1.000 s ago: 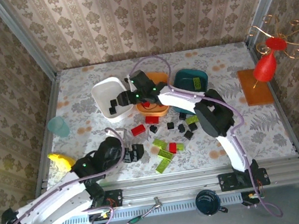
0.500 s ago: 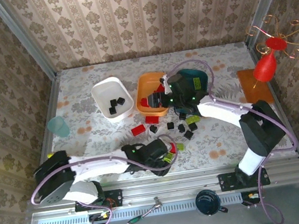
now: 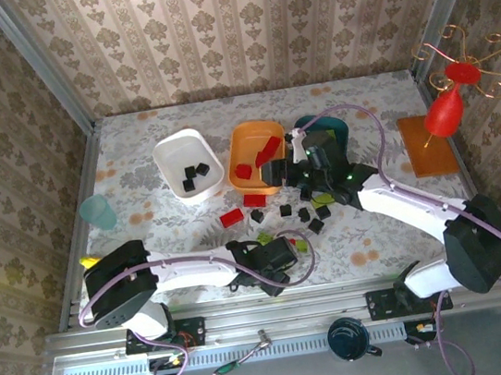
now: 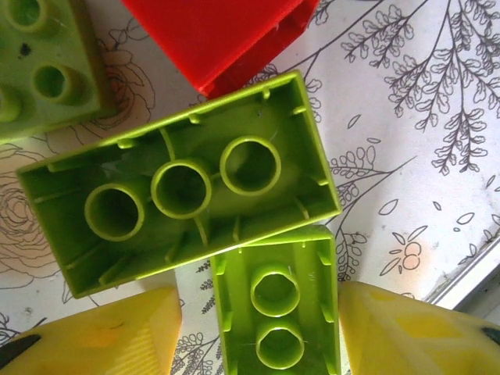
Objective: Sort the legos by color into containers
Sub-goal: Pick up the lego from the middle-left of the table.
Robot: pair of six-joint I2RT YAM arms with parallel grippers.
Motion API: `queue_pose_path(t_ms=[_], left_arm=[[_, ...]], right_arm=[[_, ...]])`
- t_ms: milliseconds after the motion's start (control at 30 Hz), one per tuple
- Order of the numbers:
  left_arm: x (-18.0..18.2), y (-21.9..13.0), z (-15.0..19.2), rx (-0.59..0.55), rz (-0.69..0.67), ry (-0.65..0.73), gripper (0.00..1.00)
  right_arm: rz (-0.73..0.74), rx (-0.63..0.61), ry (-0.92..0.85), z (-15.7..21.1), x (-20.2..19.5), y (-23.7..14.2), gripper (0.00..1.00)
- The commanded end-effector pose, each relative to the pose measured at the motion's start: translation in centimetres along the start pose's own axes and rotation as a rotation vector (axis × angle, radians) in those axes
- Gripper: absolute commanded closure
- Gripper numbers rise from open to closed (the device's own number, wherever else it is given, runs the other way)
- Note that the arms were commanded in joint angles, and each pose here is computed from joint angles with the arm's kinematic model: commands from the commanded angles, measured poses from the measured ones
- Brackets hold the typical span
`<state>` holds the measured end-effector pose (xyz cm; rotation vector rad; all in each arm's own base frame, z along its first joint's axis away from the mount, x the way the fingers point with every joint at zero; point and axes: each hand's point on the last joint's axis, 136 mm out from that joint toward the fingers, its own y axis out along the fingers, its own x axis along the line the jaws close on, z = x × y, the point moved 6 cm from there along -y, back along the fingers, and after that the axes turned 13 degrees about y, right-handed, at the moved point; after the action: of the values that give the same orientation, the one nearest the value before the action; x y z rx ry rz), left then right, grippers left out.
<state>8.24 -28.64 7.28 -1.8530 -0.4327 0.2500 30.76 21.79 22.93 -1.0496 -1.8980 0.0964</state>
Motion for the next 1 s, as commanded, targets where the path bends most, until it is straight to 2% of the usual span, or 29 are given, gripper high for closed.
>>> queue_pose_path(t_ms=[0, 100, 267, 533, 733, 867, 967], left_arm=[[0.2, 1.2, 1.1, 0.075, -0.036, 0.031, 0.50], [-0.1, 1.3, 1.3, 0.085, -0.023, 0.035, 0.59], [-0.1, -0.1, 1.5, 0.046, 0.008, 0.001, 0.65], [2.6, -7.9, -1.1, -0.179, -0.021, -0.050, 0.66], [7.0, -11.7, -6.9, -0.408, -0.019, -0.095, 0.65], [10.4, -11.3, -12.9, -0.534, 0.028, -0.118, 0.65], [12.1, -10.2, -17.8, -0.590, 0.088, -0.117, 0.65]], right_arm=[[0.031, -0.031, -0.008, -0.1, -0.8, -0.8, 0.26], [0.045, -0.041, -0.004, -0.1, -1.2, -1.3, 0.26], [0.062, -0.058, 0.005, -0.2, -1.9, -2.2, 0.26], [0.107, -0.109, 0.030, 0.2, -3.6, -4.3, 0.26], [0.200, -0.188, 0.059, 1.0, -5.6, -7.0, 0.26], [0.253, -0.235, 0.073, 1.8, -6.7, -9.0, 0.25], [0.269, -0.250, 0.075, 2.3, -7.0, -10.2, 0.24]])
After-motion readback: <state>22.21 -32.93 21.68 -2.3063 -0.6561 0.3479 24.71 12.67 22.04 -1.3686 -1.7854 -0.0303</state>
